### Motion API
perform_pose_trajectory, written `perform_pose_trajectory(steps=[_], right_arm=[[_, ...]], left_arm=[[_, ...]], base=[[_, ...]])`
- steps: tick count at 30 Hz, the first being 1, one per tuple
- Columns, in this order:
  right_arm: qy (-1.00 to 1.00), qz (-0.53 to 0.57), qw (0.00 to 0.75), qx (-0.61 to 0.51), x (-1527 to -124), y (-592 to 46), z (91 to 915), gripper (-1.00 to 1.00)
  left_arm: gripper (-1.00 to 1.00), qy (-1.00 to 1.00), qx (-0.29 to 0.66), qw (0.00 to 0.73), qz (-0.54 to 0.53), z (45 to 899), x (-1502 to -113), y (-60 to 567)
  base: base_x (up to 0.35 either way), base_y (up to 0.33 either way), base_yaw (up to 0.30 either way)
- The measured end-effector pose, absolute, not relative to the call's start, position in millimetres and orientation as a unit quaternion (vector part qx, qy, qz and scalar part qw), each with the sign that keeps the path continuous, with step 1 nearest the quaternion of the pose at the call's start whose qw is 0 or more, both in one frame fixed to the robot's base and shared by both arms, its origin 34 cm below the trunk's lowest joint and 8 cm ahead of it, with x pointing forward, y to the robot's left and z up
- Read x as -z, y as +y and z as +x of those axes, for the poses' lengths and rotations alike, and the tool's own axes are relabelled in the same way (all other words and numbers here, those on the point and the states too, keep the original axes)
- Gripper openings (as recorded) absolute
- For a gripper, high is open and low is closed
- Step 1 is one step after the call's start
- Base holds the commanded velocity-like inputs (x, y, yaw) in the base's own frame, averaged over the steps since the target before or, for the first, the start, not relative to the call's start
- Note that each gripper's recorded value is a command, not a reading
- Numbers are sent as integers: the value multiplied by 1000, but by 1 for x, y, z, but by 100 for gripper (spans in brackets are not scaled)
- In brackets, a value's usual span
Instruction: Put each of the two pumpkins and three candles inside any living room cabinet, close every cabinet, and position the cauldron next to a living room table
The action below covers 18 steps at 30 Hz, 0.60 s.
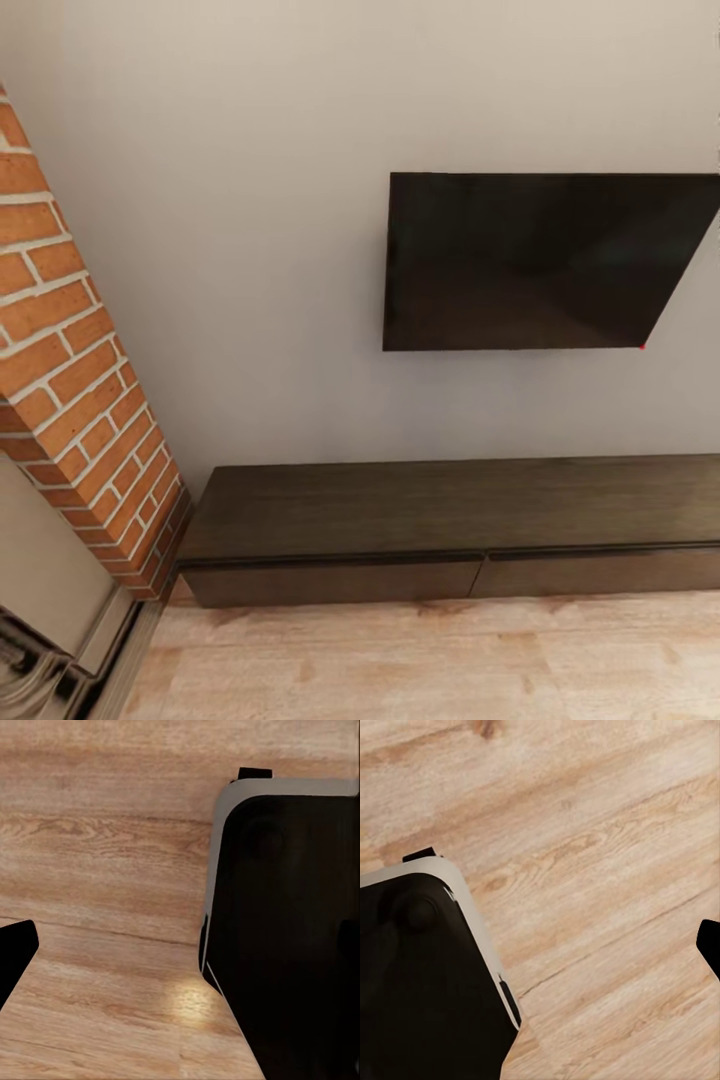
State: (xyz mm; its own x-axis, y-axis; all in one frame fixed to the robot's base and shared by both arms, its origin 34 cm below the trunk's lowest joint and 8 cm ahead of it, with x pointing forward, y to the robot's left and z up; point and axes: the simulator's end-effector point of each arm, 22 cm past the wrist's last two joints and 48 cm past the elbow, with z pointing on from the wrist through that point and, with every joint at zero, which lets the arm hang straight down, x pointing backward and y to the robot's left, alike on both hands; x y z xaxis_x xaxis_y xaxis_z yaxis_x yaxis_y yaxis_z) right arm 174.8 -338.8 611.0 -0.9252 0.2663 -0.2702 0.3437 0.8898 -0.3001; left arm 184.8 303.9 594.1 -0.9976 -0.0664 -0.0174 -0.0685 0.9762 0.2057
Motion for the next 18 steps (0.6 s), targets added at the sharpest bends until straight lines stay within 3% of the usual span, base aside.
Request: perform_pose_trajectory(steps=[5,18], right_arm=[[965,158,114,173,-611,-339,177,100],[964,159,116,180,-613,-346,178,100]], left_arm=[[100,998,-55,13,-38,191,-591,284],[100,998,-44,10,-36,189,-591,274]], base=[[0,0,0],[0,0,0]])
